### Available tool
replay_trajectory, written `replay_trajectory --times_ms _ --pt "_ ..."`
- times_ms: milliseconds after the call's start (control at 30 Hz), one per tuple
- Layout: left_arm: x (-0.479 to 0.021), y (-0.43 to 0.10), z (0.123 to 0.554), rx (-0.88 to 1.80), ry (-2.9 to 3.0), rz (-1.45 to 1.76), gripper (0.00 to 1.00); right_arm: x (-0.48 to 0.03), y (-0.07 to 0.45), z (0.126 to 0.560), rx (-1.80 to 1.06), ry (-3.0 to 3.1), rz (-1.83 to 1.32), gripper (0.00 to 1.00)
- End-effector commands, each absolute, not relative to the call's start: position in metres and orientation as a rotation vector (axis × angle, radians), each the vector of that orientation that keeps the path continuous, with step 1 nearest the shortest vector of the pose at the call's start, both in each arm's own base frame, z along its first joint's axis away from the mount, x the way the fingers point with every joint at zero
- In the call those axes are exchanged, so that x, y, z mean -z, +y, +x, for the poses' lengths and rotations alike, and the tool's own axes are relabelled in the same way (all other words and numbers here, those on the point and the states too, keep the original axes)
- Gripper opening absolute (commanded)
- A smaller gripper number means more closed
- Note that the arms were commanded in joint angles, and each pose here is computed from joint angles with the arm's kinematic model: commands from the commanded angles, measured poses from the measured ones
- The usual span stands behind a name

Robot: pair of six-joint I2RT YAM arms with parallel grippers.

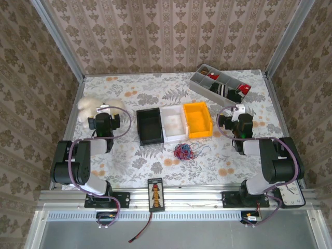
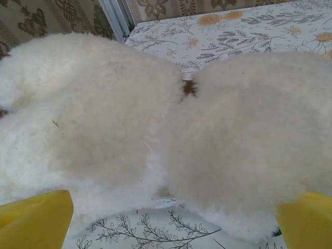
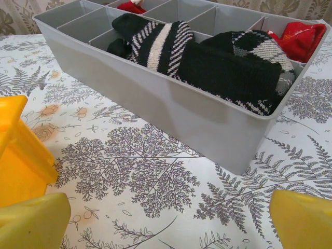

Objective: Untangle the cables

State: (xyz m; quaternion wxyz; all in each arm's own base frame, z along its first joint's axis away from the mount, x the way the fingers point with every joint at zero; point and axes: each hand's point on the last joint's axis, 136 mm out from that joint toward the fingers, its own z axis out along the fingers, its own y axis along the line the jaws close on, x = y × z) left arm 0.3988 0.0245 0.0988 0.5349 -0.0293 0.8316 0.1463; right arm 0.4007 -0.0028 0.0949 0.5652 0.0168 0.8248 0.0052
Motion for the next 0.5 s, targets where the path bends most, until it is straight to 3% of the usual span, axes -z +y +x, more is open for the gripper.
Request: replay_trajectory --times_ms 0,467 --pt "-0.1091 0.021 0.4051 -0.343 1.945 -0.054 1.0 -0.097 -0.0025 0.4008 -0.013 1.929 0.041 1.0" --pt "-0.1088 0.0209 0.405 -0.343 1.945 -0.054 1.0 -0.0966 -0.0023 0.4007 -0.016 1.931 0.041 1.0"
